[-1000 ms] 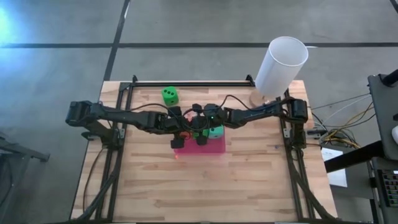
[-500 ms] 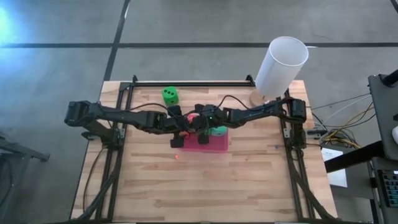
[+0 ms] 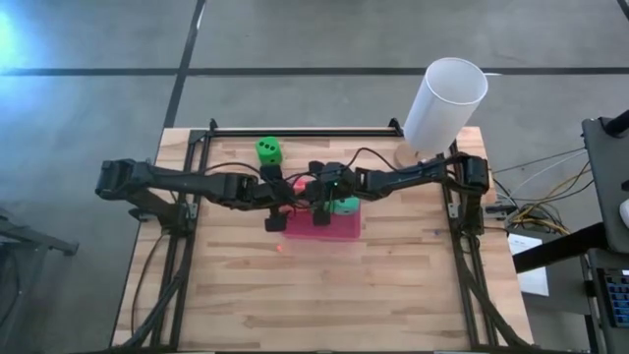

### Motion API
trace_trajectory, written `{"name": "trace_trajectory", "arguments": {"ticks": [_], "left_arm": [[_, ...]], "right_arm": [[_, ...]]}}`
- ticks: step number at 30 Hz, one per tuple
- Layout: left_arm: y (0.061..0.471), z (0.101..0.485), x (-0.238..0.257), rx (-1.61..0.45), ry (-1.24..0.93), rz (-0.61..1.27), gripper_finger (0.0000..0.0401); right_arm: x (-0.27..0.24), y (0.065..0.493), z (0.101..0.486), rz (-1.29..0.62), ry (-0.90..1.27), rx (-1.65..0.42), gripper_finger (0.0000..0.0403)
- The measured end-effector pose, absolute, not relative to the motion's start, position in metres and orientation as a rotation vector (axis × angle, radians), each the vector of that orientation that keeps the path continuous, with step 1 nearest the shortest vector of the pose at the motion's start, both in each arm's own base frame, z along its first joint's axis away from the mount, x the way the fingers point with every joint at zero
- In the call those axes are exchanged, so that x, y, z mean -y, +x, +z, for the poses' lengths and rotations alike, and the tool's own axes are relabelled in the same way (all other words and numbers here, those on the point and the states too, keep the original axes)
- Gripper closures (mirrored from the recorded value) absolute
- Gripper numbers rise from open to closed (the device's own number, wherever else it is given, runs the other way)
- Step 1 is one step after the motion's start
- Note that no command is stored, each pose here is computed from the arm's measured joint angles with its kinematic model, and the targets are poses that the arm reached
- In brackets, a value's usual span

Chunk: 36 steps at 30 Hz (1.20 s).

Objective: Pick & Place Dice
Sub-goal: Put the large die into the pink bin

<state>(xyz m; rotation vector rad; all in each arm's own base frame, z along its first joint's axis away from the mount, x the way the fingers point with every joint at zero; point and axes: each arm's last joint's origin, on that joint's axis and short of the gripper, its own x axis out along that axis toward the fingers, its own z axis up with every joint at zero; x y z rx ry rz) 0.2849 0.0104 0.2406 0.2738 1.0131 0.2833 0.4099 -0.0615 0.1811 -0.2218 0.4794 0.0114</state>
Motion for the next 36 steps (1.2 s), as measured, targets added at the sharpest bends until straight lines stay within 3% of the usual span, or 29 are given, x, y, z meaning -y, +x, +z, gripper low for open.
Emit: {"name": "trace_trajectory", "arguments": {"ticks": [13, 36], "left_arm": [[0.269, 0.264, -0.01, -0.942, 0.26, 0.295, 0.0007], [0.266, 0.264, -0.01, -0.954, 0.247, 0.301, 0.0009]], "right_arm": [[0.074, 0.407, 0.172, -0.061, -0.189, -0.556, 0.0394], [0.091, 0.401, 0.167, -0.123, -0.029, -0.603, 0.0394]]}}
